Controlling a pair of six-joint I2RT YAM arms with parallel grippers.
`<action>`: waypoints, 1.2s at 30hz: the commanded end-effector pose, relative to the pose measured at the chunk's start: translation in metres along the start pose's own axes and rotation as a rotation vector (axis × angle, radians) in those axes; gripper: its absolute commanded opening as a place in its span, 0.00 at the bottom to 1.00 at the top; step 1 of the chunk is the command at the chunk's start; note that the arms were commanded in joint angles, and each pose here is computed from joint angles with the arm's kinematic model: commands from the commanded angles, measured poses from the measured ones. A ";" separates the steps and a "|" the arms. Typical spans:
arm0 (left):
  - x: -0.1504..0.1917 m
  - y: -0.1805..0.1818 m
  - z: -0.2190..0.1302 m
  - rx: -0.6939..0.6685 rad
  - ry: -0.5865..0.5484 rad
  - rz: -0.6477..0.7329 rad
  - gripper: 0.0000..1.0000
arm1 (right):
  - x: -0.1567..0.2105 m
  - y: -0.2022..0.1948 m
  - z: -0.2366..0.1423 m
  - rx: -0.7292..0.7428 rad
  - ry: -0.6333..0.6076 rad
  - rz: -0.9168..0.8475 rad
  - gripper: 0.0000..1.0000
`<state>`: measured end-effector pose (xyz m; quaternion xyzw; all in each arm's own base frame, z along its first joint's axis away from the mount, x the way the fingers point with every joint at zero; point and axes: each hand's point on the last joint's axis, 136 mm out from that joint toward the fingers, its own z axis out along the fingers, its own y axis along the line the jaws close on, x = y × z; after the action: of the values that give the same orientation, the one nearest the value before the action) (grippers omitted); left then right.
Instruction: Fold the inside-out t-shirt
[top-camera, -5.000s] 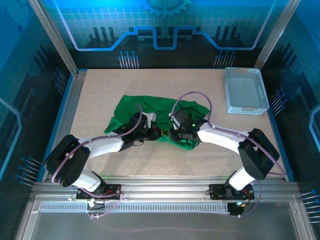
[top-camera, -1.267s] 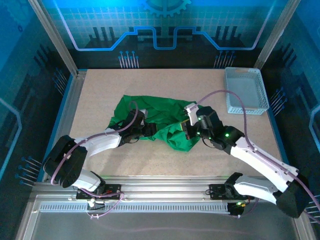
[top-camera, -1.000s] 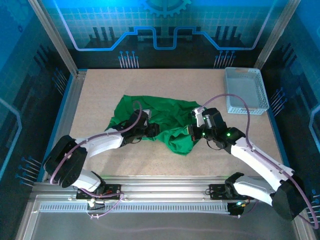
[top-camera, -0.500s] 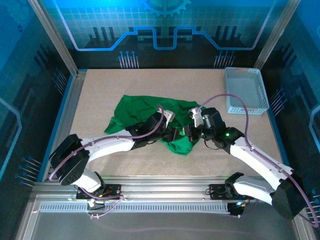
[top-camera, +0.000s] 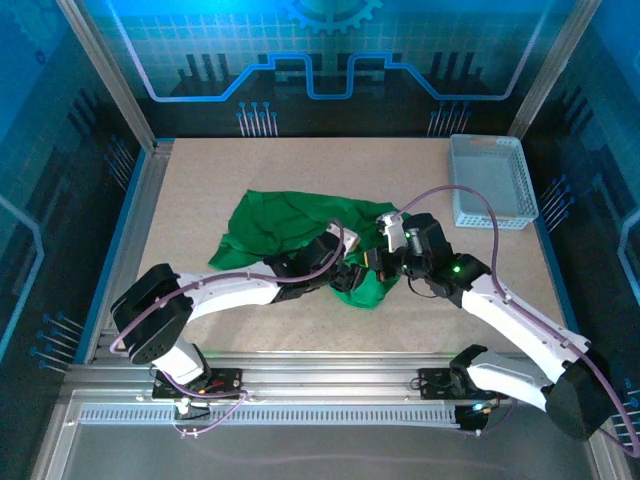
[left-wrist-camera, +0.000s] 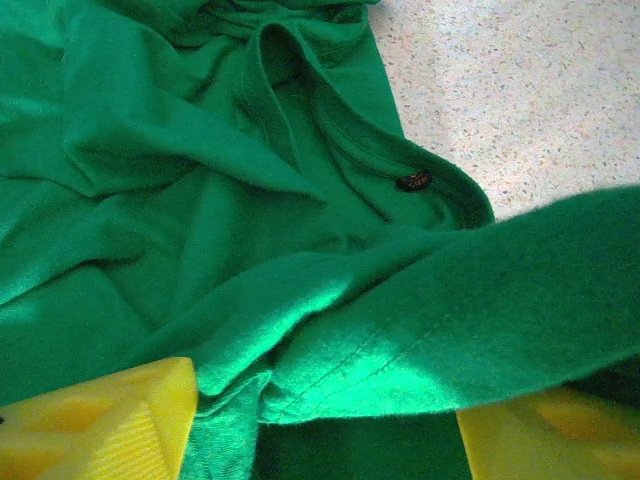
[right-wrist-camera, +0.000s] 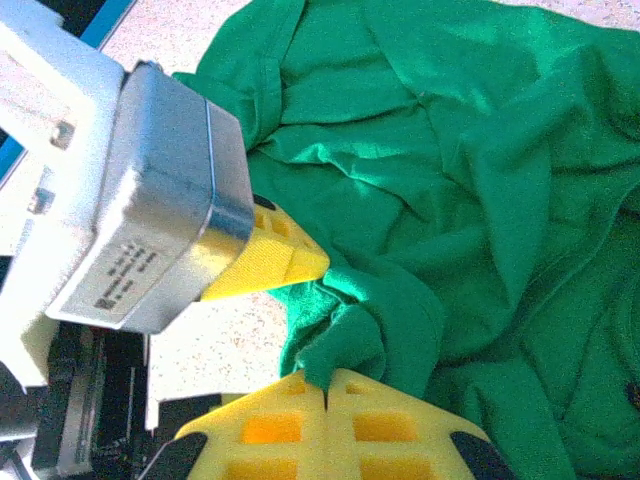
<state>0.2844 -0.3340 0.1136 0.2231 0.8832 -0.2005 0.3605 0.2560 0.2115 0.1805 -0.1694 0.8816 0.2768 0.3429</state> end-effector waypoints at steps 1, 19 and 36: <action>-0.001 0.001 0.004 -0.052 -0.004 0.057 0.74 | -0.017 0.010 -0.005 -0.022 -0.050 -0.016 0.00; -0.026 0.038 -0.022 -0.288 -0.094 0.051 0.05 | -0.009 -0.029 0.002 0.184 -0.019 -0.029 0.00; -0.042 0.027 -0.022 -0.022 -0.022 -0.136 0.00 | -0.009 -0.013 -0.020 0.226 -0.038 -0.220 0.47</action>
<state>0.3170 -0.2957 0.1479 0.1581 0.8922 -0.1692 0.3877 0.2690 0.1854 0.1737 -0.1887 0.8929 0.1425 0.3832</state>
